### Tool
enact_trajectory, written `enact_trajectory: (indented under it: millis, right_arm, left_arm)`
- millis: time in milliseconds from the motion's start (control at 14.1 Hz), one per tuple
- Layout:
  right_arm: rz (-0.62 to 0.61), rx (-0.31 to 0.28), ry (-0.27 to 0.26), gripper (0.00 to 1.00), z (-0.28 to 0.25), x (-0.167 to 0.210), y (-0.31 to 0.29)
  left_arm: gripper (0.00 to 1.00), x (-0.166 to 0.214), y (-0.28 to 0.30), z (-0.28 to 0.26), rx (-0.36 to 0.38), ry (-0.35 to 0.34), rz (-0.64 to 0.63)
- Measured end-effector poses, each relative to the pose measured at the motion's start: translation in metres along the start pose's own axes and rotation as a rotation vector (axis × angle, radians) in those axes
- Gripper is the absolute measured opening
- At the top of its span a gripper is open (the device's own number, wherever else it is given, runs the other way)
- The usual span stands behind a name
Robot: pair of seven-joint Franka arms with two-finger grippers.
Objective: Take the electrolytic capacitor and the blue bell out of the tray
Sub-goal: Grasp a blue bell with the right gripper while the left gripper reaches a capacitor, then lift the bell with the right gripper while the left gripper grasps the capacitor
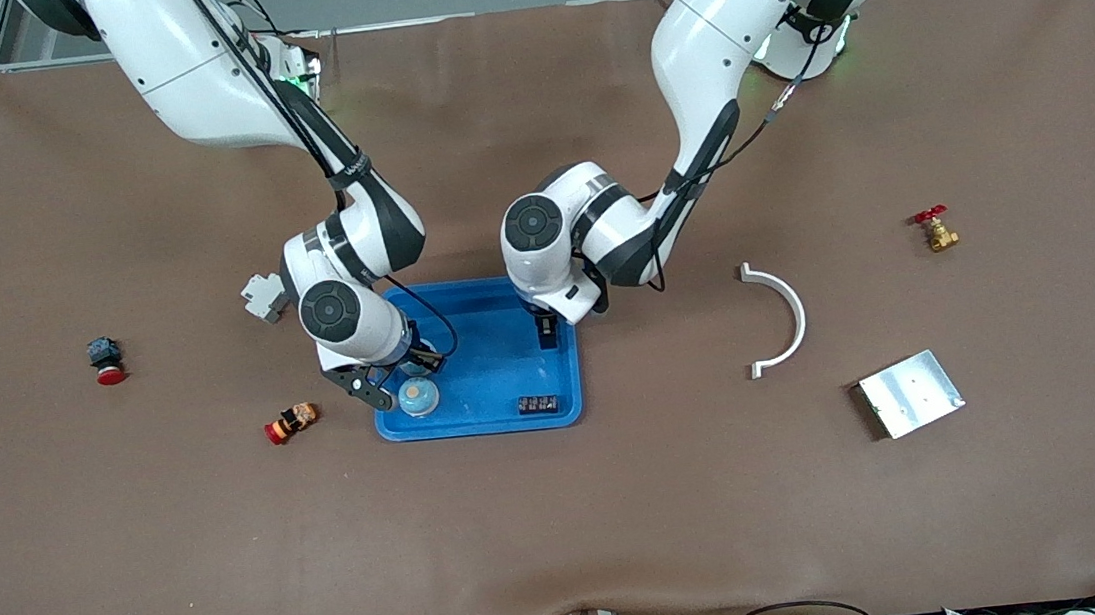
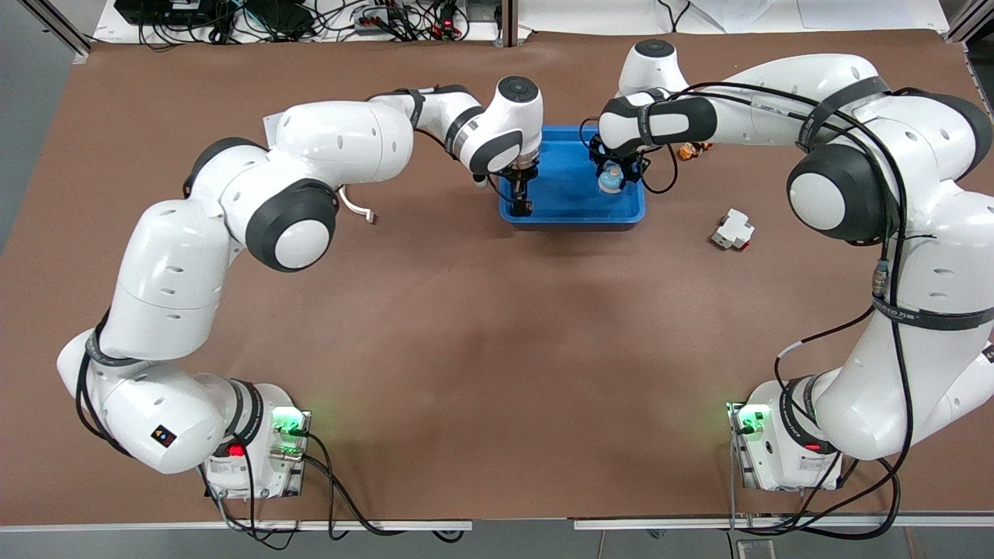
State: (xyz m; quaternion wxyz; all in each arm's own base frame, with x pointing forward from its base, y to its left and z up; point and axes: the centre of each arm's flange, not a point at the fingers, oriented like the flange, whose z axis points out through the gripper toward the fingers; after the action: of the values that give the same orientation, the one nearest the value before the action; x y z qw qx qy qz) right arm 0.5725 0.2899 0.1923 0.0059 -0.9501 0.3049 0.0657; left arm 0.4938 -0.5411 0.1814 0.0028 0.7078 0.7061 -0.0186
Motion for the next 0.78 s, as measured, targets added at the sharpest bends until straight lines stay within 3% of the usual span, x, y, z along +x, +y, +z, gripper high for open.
enact_trajectory:
  millis: [782]
  right_arm:
    - [-0.017,0.008,-0.004,0.64,-0.024,0.0,-0.015]
  left_arm:
    - [1.0,-0.01,-0.009,0.0,-0.031,0.018,0.036]
